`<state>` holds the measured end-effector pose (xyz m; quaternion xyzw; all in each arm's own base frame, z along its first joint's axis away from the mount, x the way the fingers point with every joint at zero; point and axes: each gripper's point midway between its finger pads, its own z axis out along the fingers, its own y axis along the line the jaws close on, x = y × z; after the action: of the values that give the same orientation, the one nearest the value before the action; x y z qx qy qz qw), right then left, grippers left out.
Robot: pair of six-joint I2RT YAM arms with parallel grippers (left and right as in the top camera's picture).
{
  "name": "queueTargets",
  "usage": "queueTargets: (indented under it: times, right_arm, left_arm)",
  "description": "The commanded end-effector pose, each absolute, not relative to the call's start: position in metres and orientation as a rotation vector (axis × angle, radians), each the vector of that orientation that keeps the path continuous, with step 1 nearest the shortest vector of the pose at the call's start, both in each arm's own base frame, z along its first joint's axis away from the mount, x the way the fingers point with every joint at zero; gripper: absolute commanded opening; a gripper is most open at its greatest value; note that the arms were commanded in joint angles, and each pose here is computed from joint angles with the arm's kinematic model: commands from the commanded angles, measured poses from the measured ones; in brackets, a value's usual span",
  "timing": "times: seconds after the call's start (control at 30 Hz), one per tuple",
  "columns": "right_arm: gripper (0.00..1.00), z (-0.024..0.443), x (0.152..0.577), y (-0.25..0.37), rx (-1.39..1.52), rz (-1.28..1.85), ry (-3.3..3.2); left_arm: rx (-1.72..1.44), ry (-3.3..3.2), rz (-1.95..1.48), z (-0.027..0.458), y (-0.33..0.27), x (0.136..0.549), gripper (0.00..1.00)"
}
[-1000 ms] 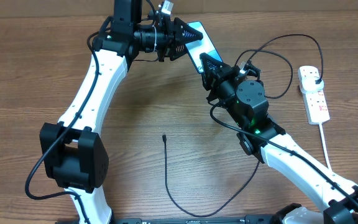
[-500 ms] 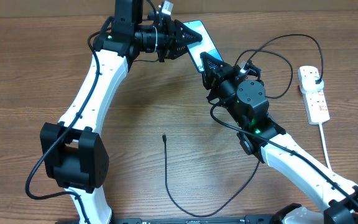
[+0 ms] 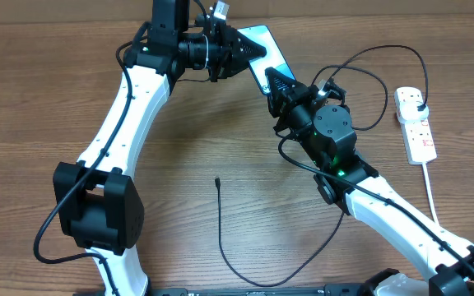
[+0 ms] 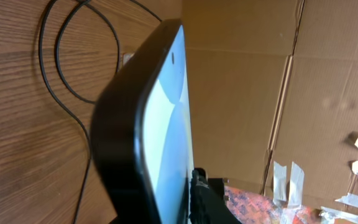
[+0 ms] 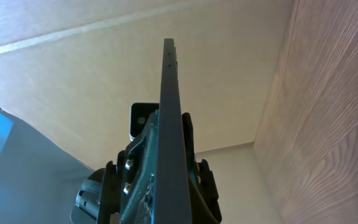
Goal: Plug charger to phone and switch on socket
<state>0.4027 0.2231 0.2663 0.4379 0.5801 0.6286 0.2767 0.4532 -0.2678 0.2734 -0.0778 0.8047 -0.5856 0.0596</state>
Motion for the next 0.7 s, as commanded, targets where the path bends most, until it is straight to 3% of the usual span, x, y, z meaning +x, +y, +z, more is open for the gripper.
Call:
queueTargets:
  times: [0.0,0.3,0.53,0.67]
  right_arm:
    - [0.04,0.282,0.3944,0.2408,1.105,1.763,1.598]
    - [0.04,0.2799,0.3944,0.2408,1.11,1.757,1.604]
    - [0.04,0.2792,0.3943,0.2408,1.112,1.754,1.607]
    - [0.12,0.2793,0.3943,0.2408,1.112,1.755,1.607]
  left_arm:
    - [-0.159,2.416,-1.795,0.2877,-0.2804,0.4447,0.16]
    - [-0.163,2.416,-1.791,0.2873,-0.2802,0.4453,0.05]
    - [-0.165,2.416,-1.788,0.2871,-0.2801,0.4457,0.05]
    - [-0.168,2.416,-1.784,0.2868,-0.2799,0.4462,0.04]
